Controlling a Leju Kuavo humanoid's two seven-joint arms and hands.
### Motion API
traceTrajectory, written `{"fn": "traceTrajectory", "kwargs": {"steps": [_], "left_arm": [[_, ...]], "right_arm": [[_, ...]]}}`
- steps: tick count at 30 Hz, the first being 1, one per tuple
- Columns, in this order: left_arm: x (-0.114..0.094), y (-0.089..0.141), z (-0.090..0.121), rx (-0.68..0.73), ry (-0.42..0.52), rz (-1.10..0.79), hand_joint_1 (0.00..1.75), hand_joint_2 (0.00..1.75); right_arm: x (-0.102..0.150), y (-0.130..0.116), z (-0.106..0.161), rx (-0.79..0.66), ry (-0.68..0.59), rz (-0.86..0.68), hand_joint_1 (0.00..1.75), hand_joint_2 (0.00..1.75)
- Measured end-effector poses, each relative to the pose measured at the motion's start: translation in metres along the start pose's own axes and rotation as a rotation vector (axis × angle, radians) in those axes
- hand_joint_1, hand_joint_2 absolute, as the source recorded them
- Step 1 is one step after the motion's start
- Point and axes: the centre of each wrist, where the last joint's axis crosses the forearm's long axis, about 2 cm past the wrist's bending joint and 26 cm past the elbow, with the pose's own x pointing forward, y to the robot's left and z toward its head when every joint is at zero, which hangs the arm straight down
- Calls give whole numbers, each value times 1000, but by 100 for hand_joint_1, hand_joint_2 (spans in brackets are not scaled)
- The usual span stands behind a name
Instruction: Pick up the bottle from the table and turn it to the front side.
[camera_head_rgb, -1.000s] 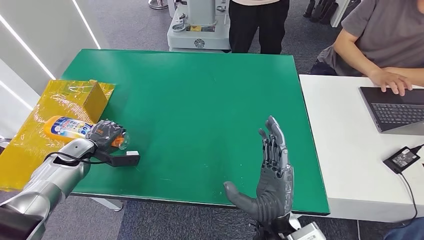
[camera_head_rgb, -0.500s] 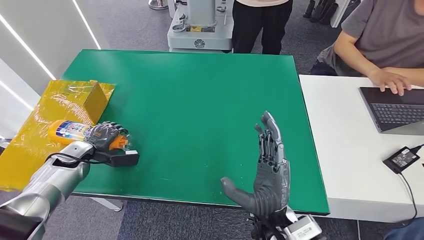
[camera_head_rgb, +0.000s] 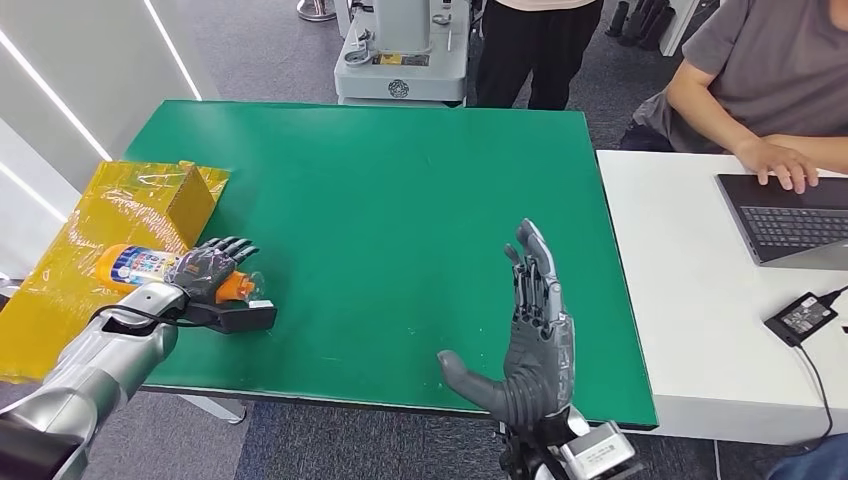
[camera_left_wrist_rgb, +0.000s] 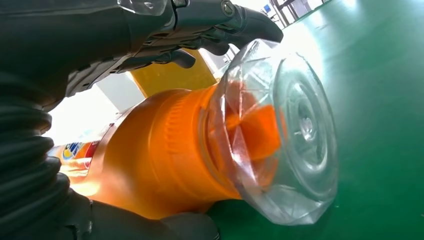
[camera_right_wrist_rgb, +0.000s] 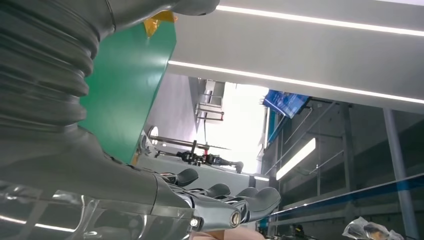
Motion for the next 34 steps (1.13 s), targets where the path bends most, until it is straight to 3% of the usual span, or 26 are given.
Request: {"fn": "traceTrajectory", "kwargs": {"steps": [11,25,34], "left_arm": [[-21,-2,10,-26,32,-39,0,175],[-79,-4,43,-126,122,-108,0,175],[-104,-5,62,-107,168,-112,0,175]], "right_arm": [[-1,0,1,-21,-8,1,0,175],[-1,-1,3,-53,-13,21,0,175],[-1,0,5,-52,-9,19,0,175]]}}
